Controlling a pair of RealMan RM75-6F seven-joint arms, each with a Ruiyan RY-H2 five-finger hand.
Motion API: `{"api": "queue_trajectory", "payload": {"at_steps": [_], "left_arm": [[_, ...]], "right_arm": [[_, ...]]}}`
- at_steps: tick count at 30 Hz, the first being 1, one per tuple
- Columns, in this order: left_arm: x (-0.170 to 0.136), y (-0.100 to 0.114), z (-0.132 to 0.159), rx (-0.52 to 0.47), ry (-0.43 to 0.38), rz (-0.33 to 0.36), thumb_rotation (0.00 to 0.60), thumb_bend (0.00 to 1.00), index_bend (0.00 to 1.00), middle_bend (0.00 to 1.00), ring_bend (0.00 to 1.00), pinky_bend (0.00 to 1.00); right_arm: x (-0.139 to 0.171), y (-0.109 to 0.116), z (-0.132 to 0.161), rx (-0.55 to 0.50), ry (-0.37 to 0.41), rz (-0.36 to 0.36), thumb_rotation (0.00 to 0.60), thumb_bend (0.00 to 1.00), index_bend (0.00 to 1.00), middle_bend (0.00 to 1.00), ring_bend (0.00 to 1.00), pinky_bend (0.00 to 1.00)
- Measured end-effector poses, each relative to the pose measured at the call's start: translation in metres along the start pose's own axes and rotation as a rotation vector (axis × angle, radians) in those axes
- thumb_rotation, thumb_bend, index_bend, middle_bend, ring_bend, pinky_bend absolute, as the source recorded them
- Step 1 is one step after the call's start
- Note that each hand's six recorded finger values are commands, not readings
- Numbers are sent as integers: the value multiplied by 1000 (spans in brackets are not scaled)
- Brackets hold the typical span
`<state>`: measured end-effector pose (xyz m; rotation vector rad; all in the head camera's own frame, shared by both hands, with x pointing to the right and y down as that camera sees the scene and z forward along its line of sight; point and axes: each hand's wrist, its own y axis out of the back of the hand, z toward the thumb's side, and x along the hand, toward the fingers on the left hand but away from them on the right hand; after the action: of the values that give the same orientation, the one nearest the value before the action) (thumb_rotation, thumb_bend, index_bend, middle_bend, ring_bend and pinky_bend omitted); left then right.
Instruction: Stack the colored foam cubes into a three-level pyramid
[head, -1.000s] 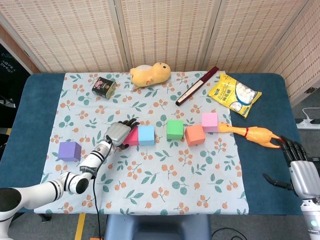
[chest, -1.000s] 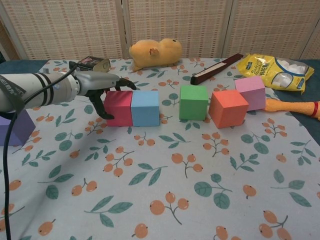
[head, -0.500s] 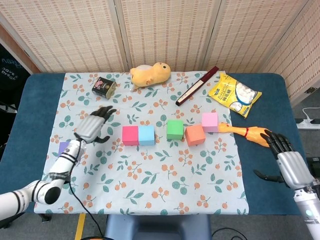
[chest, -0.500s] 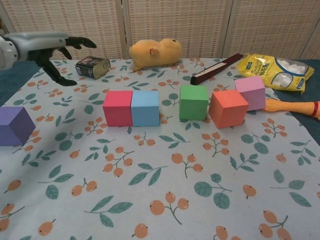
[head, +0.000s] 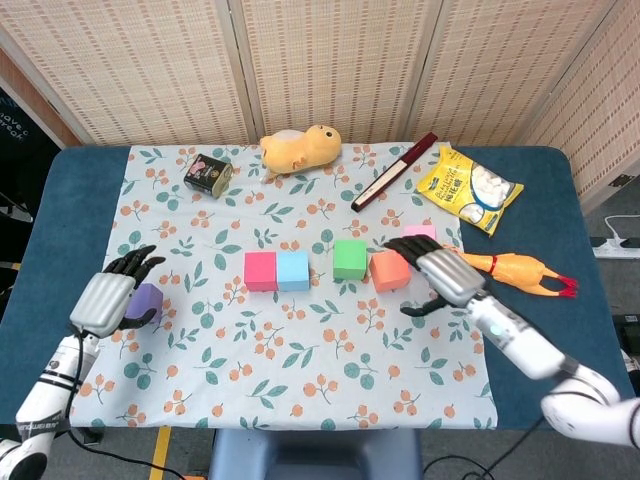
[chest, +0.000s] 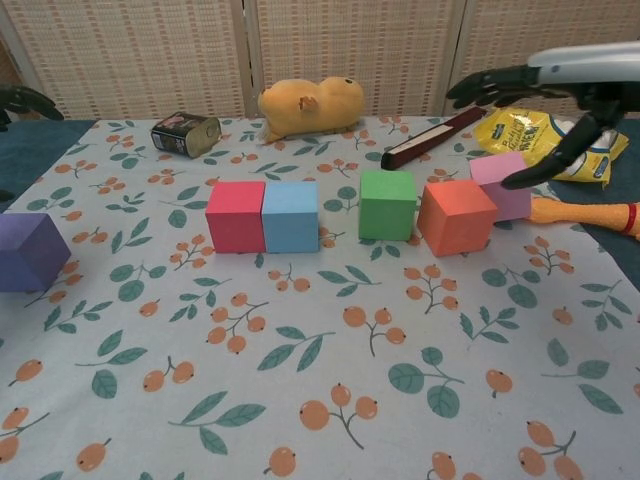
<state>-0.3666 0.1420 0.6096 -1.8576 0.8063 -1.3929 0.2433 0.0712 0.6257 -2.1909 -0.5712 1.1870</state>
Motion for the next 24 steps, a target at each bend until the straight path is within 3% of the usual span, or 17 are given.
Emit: {"api": "queue_trajectory", "payload": {"at_steps": [4, 10, 16, 24], "left_arm": [[-7, -3, -1, -20, -4, -9, 600, 282, 159, 47, 82, 180], [-12, -7, -4, -56, -4, -18, 600, 284, 158, 48, 82, 180], [-16, -10, -8, -98, 6, -27, 600, 283, 158, 46, 82, 183], [-18, -13, -12, -131, 15, -36, 600, 284, 143, 36, 82, 182]], "right_arm": [[-59, -9, 17, 9, 16, 21, 494, 0, 0, 57, 0, 12], [-115, -19, 21, 39, -30, 41, 524, 0, 0, 64, 0, 14], [-146, -35, 12, 70, -90, 70, 524, 0, 7, 89, 0, 14], [-164, -52, 9, 69, -121, 96, 525, 0, 68, 141, 0, 15]]}}
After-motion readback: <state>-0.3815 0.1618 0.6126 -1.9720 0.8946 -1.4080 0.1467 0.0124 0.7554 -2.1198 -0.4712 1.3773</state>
